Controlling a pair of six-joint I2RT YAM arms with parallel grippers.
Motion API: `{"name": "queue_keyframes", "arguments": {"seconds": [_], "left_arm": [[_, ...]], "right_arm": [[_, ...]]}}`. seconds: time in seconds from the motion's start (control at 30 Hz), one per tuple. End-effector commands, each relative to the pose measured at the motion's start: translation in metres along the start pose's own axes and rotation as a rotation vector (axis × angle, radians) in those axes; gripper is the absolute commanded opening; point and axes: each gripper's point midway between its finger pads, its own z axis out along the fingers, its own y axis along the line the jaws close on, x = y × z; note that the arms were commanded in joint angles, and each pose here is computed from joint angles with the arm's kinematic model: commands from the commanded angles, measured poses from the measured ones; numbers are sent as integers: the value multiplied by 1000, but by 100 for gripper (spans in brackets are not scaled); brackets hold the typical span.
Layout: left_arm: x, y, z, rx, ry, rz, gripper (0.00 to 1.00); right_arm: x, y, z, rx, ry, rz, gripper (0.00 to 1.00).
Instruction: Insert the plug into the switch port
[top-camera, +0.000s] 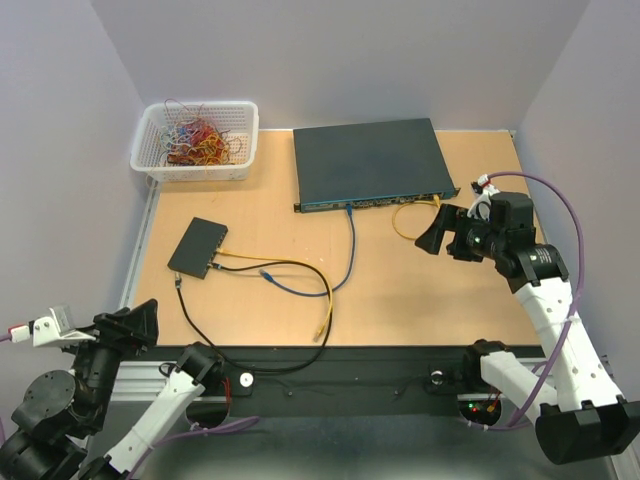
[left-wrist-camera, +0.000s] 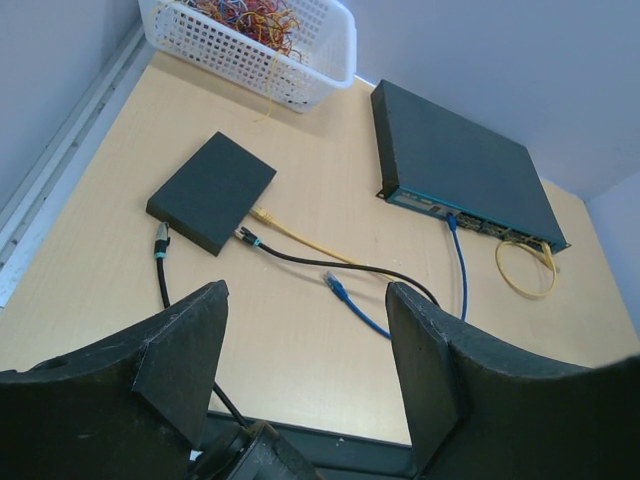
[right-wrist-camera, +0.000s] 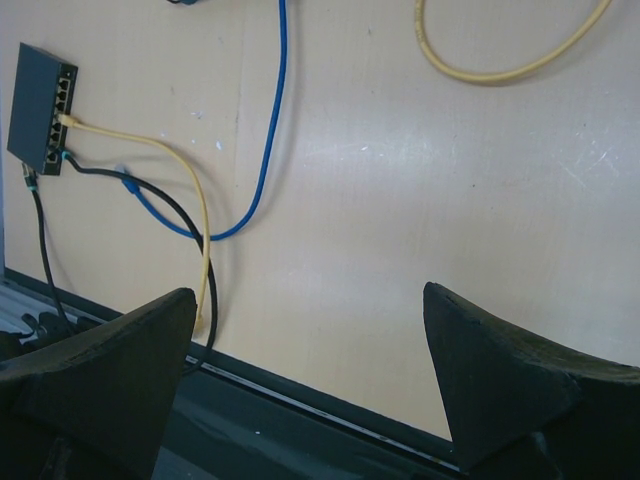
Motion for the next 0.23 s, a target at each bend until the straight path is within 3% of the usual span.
{"name": "queue_keyframes", "arguments": {"seconds": [0.0, 0.2], "left_arm": [[-5, 2, 0, -8, -31, -18, 75], [-5, 3, -1, -5, -37, -24, 75]], "right_arm": [[-3, 0, 0, 7, -13, -17, 100], [-11, 2, -5, 19, -41, -29, 100]]}}
